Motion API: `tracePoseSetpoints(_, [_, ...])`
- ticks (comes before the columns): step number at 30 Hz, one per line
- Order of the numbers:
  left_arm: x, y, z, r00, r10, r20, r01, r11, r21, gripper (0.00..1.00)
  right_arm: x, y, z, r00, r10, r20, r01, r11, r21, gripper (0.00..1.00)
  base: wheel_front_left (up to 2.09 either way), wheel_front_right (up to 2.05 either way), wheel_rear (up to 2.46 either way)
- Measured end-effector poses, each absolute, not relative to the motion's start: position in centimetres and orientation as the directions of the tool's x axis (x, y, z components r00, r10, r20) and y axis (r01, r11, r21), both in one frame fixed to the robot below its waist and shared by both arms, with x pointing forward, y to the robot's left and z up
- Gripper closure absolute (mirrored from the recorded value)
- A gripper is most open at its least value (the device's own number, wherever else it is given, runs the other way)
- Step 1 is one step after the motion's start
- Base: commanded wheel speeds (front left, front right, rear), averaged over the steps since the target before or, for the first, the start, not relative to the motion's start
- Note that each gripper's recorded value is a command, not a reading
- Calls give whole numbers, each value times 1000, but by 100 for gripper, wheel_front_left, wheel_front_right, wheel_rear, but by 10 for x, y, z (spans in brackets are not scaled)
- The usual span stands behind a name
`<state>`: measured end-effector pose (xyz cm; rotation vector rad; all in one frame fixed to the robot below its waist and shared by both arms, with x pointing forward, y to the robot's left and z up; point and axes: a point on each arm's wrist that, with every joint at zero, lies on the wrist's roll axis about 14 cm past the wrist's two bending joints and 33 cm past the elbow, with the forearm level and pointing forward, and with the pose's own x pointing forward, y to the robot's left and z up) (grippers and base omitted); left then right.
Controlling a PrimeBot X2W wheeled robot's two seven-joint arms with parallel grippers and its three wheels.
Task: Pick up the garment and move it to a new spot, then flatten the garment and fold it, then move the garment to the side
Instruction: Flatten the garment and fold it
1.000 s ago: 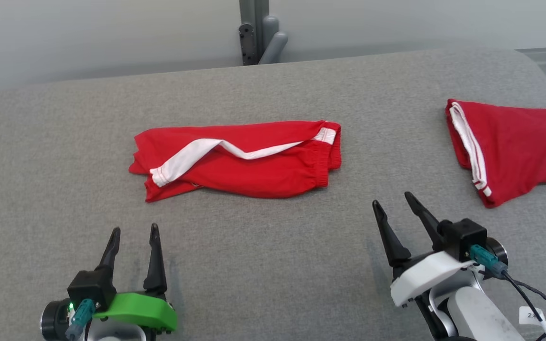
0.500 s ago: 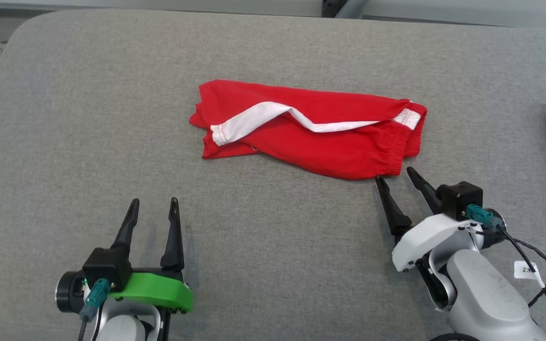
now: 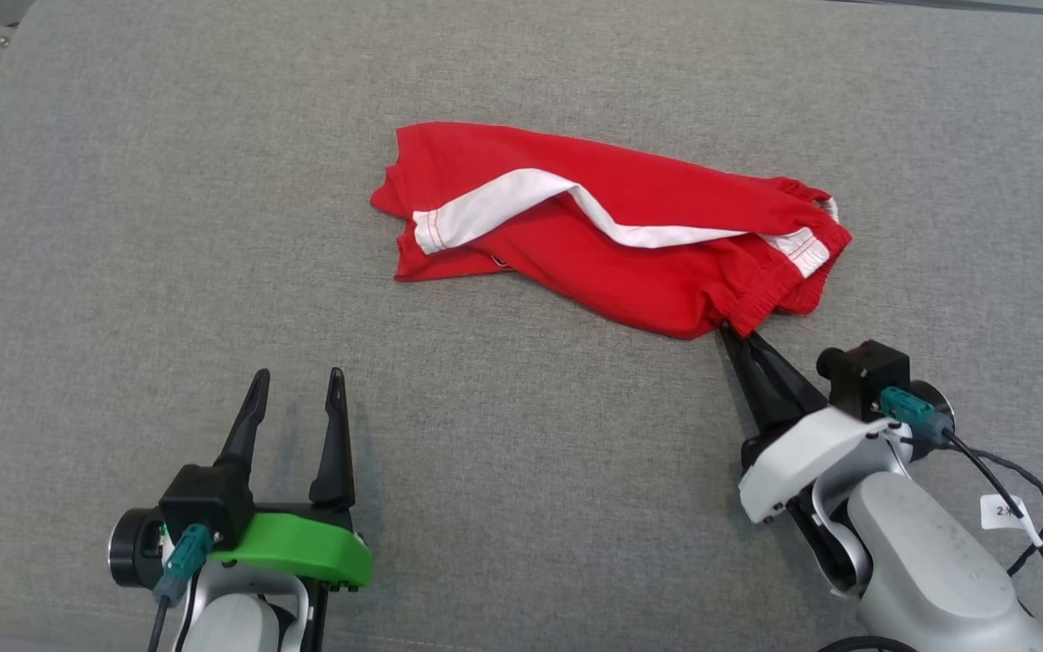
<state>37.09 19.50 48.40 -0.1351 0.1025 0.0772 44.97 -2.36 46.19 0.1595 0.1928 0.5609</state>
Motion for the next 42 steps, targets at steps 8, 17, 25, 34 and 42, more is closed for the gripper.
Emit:
tracePoseSetpoints(8, [365,182,483,993,30,-111,-46,988,-148,0,418,-44,481,826,554,-102,-533,828,173,100,0,0,0])
tracePoseSetpoints(17, [352,168,492,996,-12,-88,-3,987,-161,0,373,-77,469,825,535,-184,-520,845,125,100,0,0,0])
tracePoseSetpoints(25, [341,165,495,997,-23,-75,11,986,-165,0,369,-129,469,890,405,-207,-407,913,37,0,0,0,0])
tracePoseSetpoints(34, [347,152,504,997,-55,-48,47,986,-158,0,387,-184,522,979,199,-36,-200,979,-41,0,0,0,0])
tracePoseSetpoints(42, [357,143,519,996,-84,1,83,988,-127,0,375,-188,569,984,121,132,-120,993,-17,0,0,0,0])
